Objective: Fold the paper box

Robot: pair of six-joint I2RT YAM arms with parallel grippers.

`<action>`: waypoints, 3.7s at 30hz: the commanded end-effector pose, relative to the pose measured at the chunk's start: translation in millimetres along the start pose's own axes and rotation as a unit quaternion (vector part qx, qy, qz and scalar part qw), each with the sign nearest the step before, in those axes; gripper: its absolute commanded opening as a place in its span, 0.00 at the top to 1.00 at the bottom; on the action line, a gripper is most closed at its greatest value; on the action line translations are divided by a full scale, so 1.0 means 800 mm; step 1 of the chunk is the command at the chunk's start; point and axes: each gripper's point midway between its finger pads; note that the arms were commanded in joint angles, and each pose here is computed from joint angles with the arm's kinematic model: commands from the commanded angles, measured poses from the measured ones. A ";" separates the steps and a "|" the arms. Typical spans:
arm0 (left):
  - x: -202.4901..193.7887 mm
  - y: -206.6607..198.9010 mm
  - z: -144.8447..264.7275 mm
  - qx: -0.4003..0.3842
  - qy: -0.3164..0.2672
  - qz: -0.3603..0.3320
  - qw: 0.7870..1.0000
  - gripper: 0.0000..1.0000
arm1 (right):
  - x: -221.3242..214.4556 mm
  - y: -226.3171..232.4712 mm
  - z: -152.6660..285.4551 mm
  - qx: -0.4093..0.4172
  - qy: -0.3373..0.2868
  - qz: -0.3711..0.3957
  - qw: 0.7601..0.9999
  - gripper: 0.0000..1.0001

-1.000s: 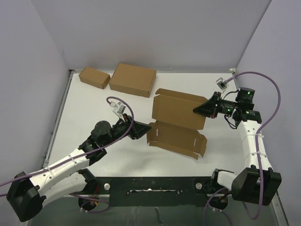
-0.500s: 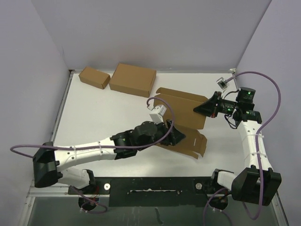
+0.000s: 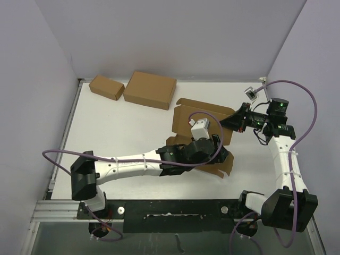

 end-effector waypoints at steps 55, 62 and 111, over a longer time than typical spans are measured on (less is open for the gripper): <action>0.059 0.046 -0.027 0.112 -0.084 -0.098 0.985 0.65 | 0.008 0.020 0.005 0.017 -0.009 0.028 0.999 1.00; 0.066 0.050 -0.029 0.117 -0.085 -0.092 0.985 0.66 | 0.007 0.021 0.004 0.020 -0.009 0.028 0.999 1.00; 0.024 0.292 0.093 -0.062 -0.082 -0.067 0.992 0.49 | 0.035 0.044 0.014 0.017 -0.017 0.039 0.999 1.00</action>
Point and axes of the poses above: each gripper's point midway between its finger pads, its own z axis back along the fingers, its own y axis along the line the jaws close on, x = y × z
